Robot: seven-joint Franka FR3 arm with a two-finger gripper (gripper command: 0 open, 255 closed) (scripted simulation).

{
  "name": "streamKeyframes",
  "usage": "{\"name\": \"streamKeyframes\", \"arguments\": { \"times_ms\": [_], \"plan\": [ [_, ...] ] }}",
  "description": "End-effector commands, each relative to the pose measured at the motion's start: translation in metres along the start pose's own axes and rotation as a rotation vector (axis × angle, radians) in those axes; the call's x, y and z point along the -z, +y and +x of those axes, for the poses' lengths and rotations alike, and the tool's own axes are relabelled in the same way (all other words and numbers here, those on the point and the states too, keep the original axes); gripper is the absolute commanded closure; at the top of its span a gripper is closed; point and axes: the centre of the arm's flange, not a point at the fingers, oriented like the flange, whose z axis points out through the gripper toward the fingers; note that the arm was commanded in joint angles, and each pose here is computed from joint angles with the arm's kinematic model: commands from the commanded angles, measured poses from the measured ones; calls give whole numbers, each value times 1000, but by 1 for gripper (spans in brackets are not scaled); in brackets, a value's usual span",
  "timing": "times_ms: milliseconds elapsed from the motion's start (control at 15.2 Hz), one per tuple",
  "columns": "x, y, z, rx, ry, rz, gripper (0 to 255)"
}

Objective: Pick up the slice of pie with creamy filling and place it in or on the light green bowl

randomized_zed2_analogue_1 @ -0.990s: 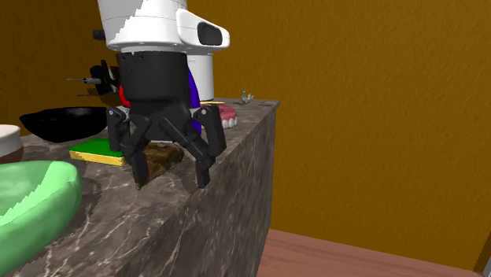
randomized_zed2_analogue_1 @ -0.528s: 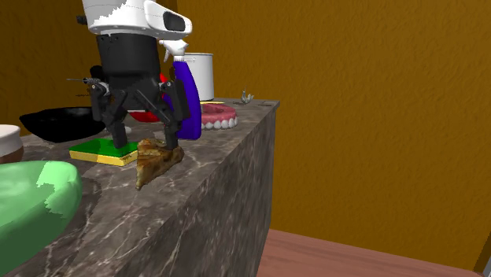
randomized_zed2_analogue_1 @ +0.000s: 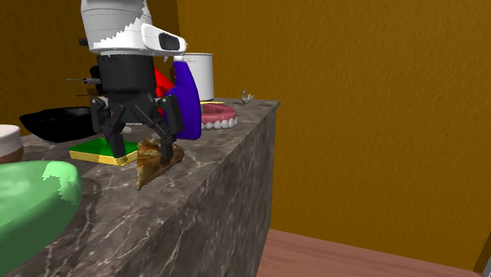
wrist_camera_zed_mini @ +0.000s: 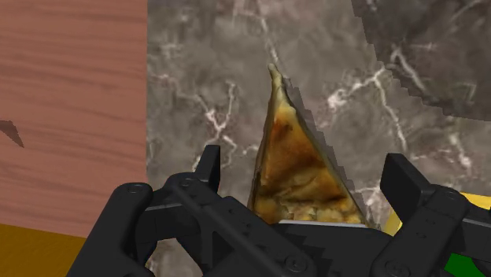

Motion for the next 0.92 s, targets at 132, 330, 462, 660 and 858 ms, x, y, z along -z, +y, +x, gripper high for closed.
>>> {"name": "streamKeyframes", "arguments": {
  "times_ms": [132,330,462,660,858],
  "plan": [
    [-8,0,0,0,0,0,0],
    [-8,0,0,0,0,0,0],
    [-8,0,0,0,0,0,0],
    [-8,0,0,0,0,0,255],
    [-8,0,0,0,0,0,255]
  ]
}}
